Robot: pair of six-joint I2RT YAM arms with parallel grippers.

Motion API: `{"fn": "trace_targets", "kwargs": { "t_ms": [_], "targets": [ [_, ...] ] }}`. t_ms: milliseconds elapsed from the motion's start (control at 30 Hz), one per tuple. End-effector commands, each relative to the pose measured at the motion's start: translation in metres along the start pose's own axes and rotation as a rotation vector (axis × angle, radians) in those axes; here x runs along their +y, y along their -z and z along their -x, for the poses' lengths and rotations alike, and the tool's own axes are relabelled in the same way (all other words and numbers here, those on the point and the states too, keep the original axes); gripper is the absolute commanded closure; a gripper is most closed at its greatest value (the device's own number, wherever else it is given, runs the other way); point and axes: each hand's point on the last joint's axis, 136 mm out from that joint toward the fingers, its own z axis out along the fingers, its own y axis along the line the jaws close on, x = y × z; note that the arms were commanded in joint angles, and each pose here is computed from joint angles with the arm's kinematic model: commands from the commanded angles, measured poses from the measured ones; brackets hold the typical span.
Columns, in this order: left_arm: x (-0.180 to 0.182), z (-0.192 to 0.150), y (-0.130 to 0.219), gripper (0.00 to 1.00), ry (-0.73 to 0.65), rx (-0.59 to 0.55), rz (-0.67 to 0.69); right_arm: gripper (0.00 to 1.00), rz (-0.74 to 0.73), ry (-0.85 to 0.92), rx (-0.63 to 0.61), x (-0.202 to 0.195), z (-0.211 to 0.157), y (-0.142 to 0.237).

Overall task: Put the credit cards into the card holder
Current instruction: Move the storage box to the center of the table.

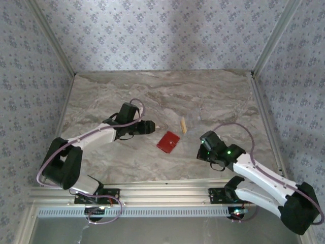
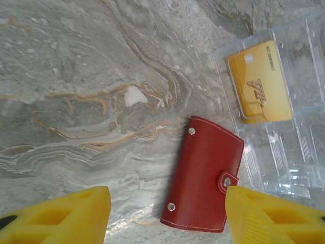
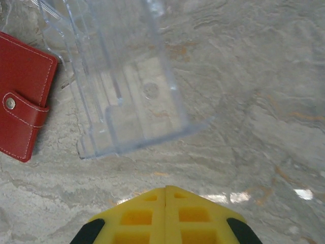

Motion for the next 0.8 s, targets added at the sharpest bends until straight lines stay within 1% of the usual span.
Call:
{"fn": "trace_targets", "kwargs": {
  "t_ms": [0,167,500,600,767],
  "targets": [
    [-0.008,-0.006,-0.005,0.39,-0.01,0.034,-0.021,1.0,0.036,-0.003,-0.061,0.02,0.018,-0.003],
    [-0.009,-0.014,-0.008,0.39,-0.015,0.061,-0.021,1.0,0.026,0.02,-0.039,0.029,0.021,-0.016],
    [-0.009,-0.021,-0.01,0.39,-0.022,0.086,-0.02,1.0,0.007,0.0,-0.053,0.025,0.037,-0.027],
    [-0.009,-0.025,-0.011,0.39,-0.024,0.098,-0.017,1.0,-0.009,-0.014,-0.073,0.018,0.049,-0.03],
    [-0.01,-0.036,-0.015,0.4,-0.03,0.129,-0.018,1.0,0.006,-0.036,-0.131,0.017,0.082,-0.036]
  ]
}}
